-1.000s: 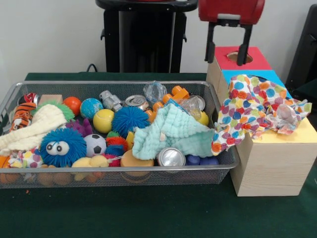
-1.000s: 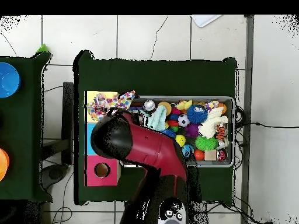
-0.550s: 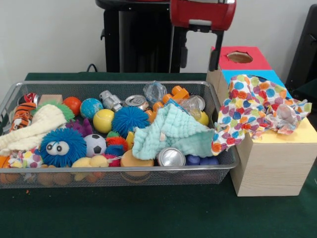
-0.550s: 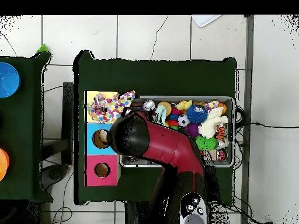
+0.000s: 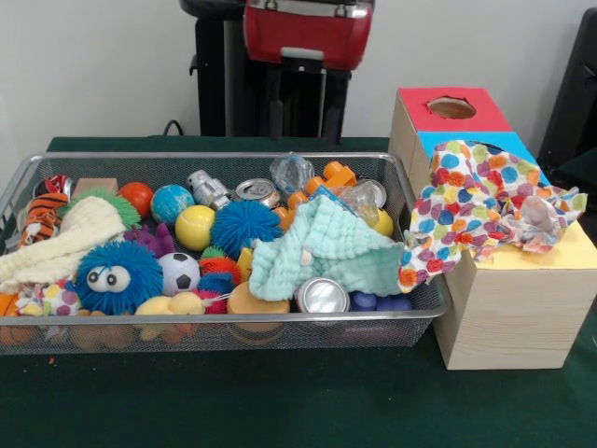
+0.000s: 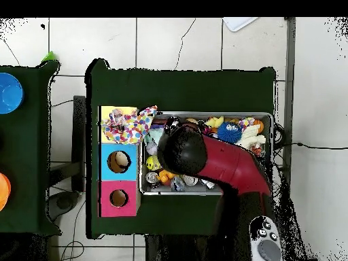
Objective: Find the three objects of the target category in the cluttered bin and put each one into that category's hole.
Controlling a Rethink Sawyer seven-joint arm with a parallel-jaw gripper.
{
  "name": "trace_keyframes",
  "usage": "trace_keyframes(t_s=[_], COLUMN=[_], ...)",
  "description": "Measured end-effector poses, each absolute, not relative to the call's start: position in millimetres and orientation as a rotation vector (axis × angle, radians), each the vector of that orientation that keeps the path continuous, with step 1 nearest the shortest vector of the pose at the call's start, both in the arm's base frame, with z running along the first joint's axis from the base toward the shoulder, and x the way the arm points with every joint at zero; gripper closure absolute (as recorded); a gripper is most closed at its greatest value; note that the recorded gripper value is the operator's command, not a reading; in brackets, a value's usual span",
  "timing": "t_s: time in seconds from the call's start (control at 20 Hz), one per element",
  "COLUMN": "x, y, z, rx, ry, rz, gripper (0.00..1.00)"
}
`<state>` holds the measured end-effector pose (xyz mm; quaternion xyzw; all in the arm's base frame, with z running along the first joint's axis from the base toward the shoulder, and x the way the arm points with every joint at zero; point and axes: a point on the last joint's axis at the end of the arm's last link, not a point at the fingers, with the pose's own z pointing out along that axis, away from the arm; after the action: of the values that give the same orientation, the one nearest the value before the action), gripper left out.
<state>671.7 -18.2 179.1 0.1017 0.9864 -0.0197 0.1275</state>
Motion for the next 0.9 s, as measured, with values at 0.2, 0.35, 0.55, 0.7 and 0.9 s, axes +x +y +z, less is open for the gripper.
trace_keyframes(t_s=[0.2, 0.35, 0.55, 0.7, 0.9], x=[678.9, 687.6, 695.7, 702.2, 717.1], y=[-40.8, -64.7, -82.7, -91.9, -103.7], z=[180.2, 182.1, 184.2, 187.1, 193.0], rx=[0.303, 0.304, 0.291, 0.274, 0.239], ry=[2.865, 2.873, 2.896, 2.911, 2.923], rz=[-0.056, -0.051, -0.046, -0.043, -0.035], gripper=[0.00, 0.00, 0.00, 0.00, 0.00])
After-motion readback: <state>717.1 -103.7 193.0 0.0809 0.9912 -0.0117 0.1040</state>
